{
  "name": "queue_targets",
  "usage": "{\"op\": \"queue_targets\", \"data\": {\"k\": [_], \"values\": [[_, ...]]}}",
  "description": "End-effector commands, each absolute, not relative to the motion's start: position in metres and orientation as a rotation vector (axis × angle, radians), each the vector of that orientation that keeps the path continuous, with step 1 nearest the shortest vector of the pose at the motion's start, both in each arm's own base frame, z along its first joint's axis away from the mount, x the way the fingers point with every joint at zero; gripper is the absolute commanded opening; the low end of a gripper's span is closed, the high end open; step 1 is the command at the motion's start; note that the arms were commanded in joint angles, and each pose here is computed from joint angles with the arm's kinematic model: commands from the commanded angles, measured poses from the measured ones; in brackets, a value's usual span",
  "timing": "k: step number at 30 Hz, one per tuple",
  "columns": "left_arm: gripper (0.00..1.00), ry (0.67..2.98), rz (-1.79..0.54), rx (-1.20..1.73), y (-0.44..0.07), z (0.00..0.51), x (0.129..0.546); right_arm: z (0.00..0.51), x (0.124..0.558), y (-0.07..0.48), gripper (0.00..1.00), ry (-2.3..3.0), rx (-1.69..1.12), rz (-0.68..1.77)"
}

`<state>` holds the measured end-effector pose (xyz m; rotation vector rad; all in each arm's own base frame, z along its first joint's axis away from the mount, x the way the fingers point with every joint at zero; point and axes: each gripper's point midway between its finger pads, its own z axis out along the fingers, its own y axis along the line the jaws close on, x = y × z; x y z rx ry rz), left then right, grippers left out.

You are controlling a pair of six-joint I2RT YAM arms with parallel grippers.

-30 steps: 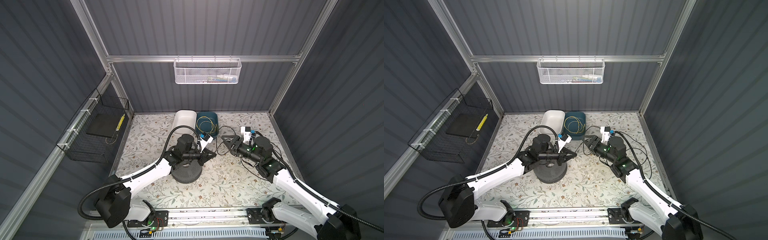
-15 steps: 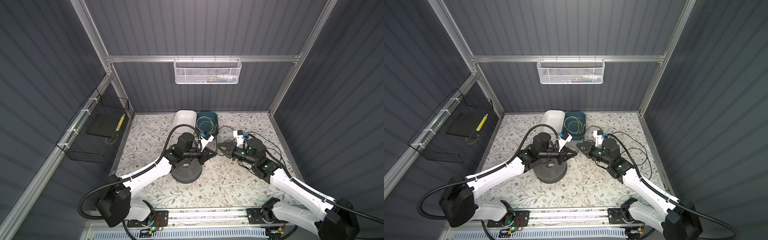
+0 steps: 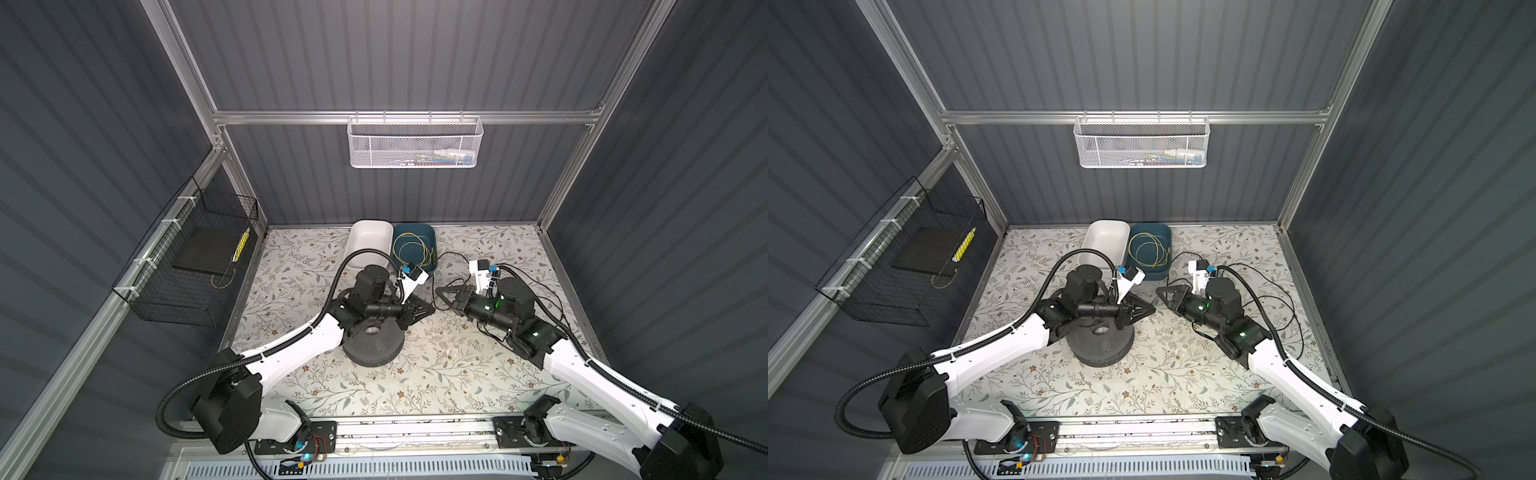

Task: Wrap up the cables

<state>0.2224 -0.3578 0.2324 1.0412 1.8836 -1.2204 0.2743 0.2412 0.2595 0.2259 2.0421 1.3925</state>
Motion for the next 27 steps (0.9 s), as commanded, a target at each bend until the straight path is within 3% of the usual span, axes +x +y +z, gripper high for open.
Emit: {"op": "queue_targets", "data": {"k": [1, 5, 9, 15, 21, 27], "values": [[0.38, 1.866, -1.233, 1.09, -0.351, 0.244, 0.207, 0.289, 0.279, 0.233, 0.0, 1.962, 0.174, 1.321], [0.51, 1.905, -1.019, 0.889, -0.316, 0.249, 0.222, 0.293, 0.28, 0.225, 0.0, 1.946, 0.151, 1.247], [0.8, 1.878, -0.789, 0.355, -0.236, 0.262, 0.246, 0.291, 0.281, 0.224, 0.0, 1.936, 0.135, 1.23], [0.88, 2.092, -0.476, -0.068, -0.143, 0.191, 0.241, 0.28, 0.286, 0.229, 0.0, 1.907, 0.162, 1.27], [0.88, 2.261, -0.656, -0.369, -0.113, 0.134, 0.223, 0.271, 0.288, 0.233, 0.0, 1.915, 0.17, 1.284], [0.89, 2.368, -0.832, -0.445, -0.119, 0.106, 0.206, 0.269, 0.286, 0.236, 0.0, 1.918, 0.145, 1.295]]}}
